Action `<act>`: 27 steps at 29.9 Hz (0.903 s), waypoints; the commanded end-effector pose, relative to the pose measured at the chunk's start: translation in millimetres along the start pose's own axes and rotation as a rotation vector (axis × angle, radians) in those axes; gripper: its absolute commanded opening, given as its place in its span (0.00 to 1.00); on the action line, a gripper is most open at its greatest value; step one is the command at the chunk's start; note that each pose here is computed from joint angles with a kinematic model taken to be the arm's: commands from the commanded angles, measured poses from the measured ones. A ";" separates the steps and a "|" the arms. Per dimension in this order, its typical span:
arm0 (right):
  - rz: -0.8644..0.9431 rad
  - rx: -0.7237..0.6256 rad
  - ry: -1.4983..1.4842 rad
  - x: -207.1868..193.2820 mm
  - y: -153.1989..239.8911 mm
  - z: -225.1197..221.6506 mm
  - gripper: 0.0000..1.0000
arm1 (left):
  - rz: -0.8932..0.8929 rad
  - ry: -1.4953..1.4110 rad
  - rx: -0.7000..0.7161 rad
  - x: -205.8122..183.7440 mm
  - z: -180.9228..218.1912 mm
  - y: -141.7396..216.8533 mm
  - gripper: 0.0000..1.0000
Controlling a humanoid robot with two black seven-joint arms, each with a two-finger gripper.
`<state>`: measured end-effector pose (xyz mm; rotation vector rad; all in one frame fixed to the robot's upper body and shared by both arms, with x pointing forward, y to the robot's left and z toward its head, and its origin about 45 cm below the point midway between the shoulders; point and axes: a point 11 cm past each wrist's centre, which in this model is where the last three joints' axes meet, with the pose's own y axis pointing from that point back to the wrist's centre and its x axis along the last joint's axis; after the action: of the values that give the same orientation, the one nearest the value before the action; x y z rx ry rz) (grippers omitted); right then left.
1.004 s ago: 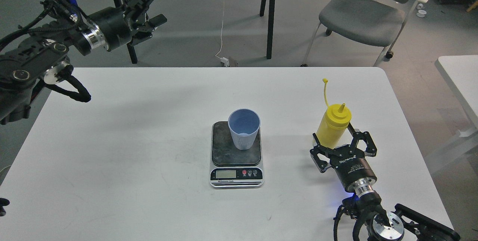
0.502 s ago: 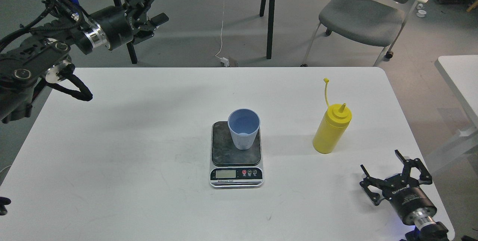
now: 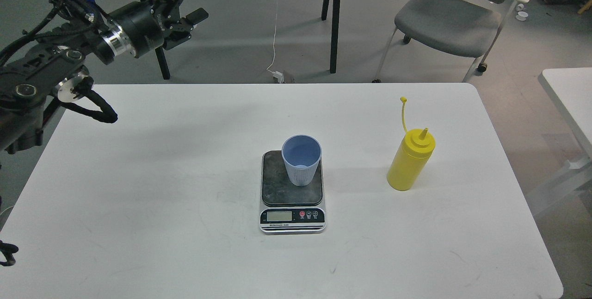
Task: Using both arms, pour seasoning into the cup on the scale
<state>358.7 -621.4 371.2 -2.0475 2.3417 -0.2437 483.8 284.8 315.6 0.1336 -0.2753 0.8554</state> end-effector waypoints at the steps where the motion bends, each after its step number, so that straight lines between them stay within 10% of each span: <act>1: -0.126 0.040 0.074 -52.3 -48.9 -25.4 0.99 | 0.015 -0.002 0.026 6.1 -8.4 13.3 0.98; 8: -0.339 0.013 0.169 -144.4 -93.5 -27.0 0.99 | 0.076 -0.040 0.142 34.2 -33.9 67.7 0.98; 16: -0.368 0.027 0.170 -160.3 -100.5 -32.9 0.99 | 0.003 -0.183 0.271 39.1 -38.1 122.1 0.99; 27: -0.438 0.020 0.120 -200.1 -106.2 -17.6 0.98 | 0.100 -0.010 0.121 41.4 -24.9 105.6 0.99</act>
<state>486.9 -443.1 388.6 -2.5793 1.9285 -0.4283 424.9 394.7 290.9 0.3829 -0.2872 0.9112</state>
